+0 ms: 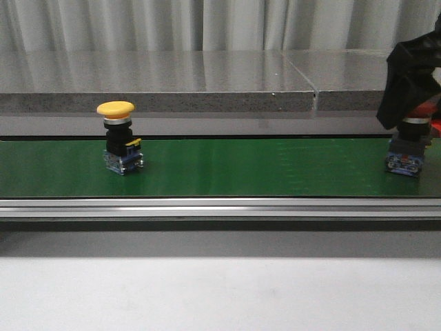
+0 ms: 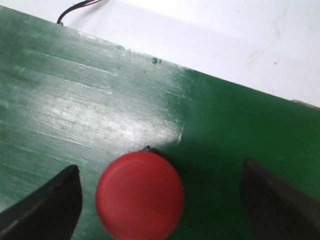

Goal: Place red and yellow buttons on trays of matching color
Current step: 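Carry the red button into the red tray and open the right gripper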

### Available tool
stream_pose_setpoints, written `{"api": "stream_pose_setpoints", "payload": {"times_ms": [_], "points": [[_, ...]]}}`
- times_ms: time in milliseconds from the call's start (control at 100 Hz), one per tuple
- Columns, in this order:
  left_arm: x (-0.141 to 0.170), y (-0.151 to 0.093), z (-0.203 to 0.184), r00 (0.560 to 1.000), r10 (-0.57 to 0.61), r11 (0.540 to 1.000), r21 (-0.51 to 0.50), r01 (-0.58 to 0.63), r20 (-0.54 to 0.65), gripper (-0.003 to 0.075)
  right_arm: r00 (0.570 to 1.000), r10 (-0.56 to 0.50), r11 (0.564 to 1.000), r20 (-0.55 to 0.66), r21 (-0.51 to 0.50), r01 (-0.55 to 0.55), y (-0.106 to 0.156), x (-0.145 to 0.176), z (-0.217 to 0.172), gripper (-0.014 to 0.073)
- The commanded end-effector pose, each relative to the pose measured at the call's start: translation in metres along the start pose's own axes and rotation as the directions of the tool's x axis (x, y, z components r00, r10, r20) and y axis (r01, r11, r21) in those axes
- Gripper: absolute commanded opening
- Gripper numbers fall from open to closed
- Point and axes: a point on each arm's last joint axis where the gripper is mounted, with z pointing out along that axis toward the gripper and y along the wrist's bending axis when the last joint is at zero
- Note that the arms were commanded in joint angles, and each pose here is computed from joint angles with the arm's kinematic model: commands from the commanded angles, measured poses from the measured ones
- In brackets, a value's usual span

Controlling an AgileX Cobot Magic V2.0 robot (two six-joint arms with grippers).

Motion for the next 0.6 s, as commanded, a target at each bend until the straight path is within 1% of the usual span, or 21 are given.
{"api": "stream_pose_setpoints", "payload": {"times_ms": [0, 70, 120, 140, 170, 190, 240, 270, 350, 440, 510, 590], "points": [[-0.013, 0.0, -0.002, 0.996, -0.014, 1.0, 0.002, 0.014, 0.084, -0.0019, 0.997, -0.007, 1.0, 0.076, 0.008, 0.006, 0.0, -0.015, -0.008, 0.0592], [-0.013, 0.0, -0.002, 0.996, -0.014, 1.0, 0.002, 0.014, 0.084, -0.0019, 0.999, -0.006, 1.0, 0.051, 0.002, 0.006, 0.0, -0.014, -0.004, 0.0476], [-0.013, 0.0, -0.002, 0.996, -0.014, 1.0, 0.002, 0.014, 0.084, -0.0019, 0.999, -0.004, 1.0, 0.042, 0.0, 0.004, 0.0, -0.013, -0.004, 0.0352], [-0.013, 0.0, -0.002, 0.996, -0.014, 1.0, 0.002, 0.014, 0.084, -0.0019, 0.999, -0.004, 1.0, 0.037, -0.002, 0.005, 0.0, -0.013, -0.004, 0.032], [-0.013, 0.0, -0.002, 0.996, -0.014, 1.0, 0.002, 0.014, 0.084, -0.0019, 0.999, -0.003, 1.0, 0.034, -0.003, 0.004, -0.001, -0.014, -0.006, 0.0246], [-0.013, 0.0, -0.002, 0.996, -0.014, 1.0, 0.002, 0.014, 0.084, -0.0019, 1.0, -0.003, 1.0, 0.027, -0.005, 0.004, -0.001, -0.014, -0.007, 0.021], [-0.013, 0.0, -0.002, 0.996, -0.014, 1.0, 0.002, 0.014, 0.084, -0.0019, 1.0, -0.001, 1.0, 0.014, -0.009, 0.001, -0.003, -0.017, -0.011, 0.0153], [-0.013, 0.0, -0.002, 0.996, -0.014, 1.0, 0.002, 0.014, 0.084, -0.0019, 1.0, 0.001, 1.0, 0.016, -0.009, -0.001, -0.004, -0.022, -0.015, 0.0139], [-0.013, 0.0, -0.002, 0.996, -0.014, 1.0, 0.002, 0.014, 0.084, -0.0019, 1.0, 0.017, 1.0, 0.018, -0.001, -0.017, -0.013, -0.032, -0.028, 0.0142], [-0.013, 0.0, -0.002, 0.996, -0.014, 1.0, 0.002, 0.014, 0.084, -0.0019, 0.997, 0.044, 0.998, 0.068, 0.031, -0.046, -0.03, -0.048, -0.045, 0.0142], [-0.013, 0.0, -0.002, 0.996, -0.014, 1.0, 0.002, 0.014, 0.084, -0.0019, 0.989, 0.074, 0.994, 0.126, 0.072, -0.084, -0.049, -0.059, -0.059, 0.0142], [-0.013, 0.0, -0.002, 0.996, -0.014, 1.0, 0.002, 0.014, 0.084, -0.0019, 0.977, 0.118, 0.982, 0.175, 0.124, -0.141, -0.076, -0.067, -0.07, 0.0142]]}}
